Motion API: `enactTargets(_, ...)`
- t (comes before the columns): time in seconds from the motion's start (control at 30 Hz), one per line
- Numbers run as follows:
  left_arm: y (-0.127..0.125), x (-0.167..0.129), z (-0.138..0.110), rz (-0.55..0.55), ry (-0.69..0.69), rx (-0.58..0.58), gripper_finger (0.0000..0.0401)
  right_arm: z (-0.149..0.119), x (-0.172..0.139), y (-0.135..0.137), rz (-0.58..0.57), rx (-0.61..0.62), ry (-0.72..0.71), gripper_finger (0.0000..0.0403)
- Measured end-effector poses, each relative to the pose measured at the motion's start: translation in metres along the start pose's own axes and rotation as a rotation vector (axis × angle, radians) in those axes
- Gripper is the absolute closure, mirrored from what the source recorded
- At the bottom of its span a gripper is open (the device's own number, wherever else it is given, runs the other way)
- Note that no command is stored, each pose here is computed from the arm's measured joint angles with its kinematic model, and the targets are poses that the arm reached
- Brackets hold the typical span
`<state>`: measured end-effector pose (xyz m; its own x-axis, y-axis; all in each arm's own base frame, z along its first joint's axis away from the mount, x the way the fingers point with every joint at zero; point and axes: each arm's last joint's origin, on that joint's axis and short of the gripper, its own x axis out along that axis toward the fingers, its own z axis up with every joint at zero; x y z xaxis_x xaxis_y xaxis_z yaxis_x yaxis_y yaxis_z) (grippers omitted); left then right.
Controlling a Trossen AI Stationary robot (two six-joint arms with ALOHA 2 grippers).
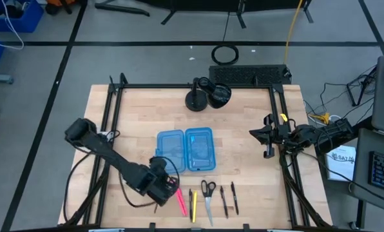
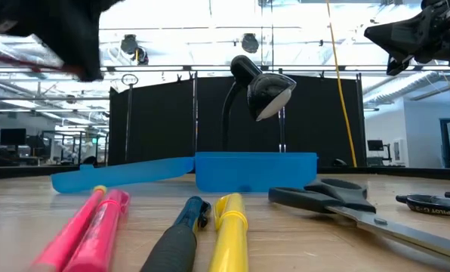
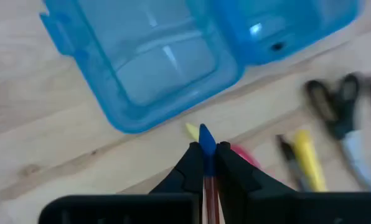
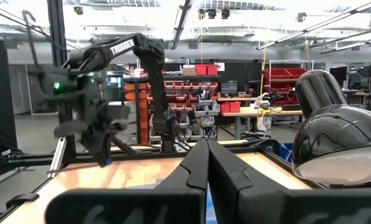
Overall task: Pick & place school supplies into a supply box
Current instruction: Put the brown pencil into the blue supply box
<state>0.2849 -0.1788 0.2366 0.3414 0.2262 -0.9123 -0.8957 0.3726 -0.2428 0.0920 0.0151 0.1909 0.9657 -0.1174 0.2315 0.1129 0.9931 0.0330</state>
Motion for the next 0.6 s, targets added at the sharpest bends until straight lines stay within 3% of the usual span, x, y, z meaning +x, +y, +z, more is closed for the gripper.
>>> enactTargets(0.2,-0.014,-0.014,0.041,-0.19,-0.072,-0.057,0.0381,0.001,0.0,0.0,0.0,0.003,-0.006,0.0403)
enactTargets(0.43,-0.04,0.009,0.106,-0.357,-0.132,-0.04,0.038,0.001,0.0,0.0,0.0,0.003,-0.007,0.0403)
enactTargets(0.6,-0.039,0.037,0.147,-0.325,-0.156,-0.094,0.0381,0.001,0.0,0.0,0.0,-0.007,-0.006,0.0403)
